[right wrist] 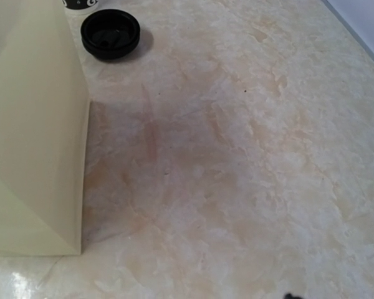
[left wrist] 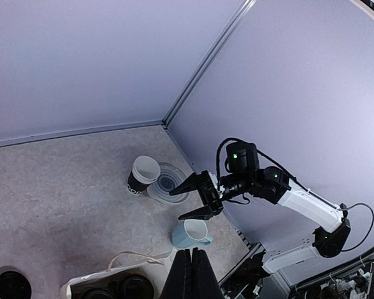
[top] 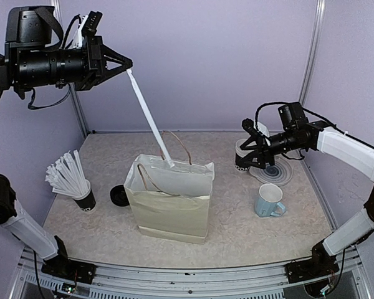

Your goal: Pack the takeout coffee

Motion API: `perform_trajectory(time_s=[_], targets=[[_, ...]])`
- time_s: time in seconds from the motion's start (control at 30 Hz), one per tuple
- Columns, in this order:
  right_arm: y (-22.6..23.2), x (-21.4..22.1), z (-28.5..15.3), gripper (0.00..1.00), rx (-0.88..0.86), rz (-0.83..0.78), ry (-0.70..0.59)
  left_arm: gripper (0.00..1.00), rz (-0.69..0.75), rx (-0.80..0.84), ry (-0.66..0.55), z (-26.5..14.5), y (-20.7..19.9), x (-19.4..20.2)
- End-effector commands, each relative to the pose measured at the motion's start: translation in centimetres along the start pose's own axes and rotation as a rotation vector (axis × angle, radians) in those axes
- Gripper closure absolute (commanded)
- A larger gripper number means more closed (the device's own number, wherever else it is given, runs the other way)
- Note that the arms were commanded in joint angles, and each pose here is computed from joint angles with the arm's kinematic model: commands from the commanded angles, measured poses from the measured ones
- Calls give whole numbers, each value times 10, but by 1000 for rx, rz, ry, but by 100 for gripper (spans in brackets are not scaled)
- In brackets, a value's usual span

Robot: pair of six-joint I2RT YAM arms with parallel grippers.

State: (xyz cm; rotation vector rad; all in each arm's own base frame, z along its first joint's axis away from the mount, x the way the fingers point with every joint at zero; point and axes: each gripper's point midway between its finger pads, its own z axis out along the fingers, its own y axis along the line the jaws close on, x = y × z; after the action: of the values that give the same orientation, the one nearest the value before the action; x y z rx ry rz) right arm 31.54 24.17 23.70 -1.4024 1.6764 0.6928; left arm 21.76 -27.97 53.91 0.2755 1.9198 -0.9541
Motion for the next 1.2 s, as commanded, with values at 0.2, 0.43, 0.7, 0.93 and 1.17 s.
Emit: perform_trajectory(time_s=[0.2, 0.43, 0.7, 0.93, 1.17], targets=[[0, 7, 3, 35, -9, 6, 13, 100, -8, 84, 19, 30, -17, 20], [1, 13, 5, 35, -13, 7, 25, 100, 29, 97, 140, 91, -26, 77], [2, 15, 6, 35, -18, 7, 28, 100, 61, 30, 256, 123, -21, 126], [2, 18, 8, 34, -23, 6, 37, 68, 36, -210, 359, 94, 58, 151], [2, 24, 13, 35, -42, 16, 51, 56, -34, -347, 234, 31, 113, 113]])
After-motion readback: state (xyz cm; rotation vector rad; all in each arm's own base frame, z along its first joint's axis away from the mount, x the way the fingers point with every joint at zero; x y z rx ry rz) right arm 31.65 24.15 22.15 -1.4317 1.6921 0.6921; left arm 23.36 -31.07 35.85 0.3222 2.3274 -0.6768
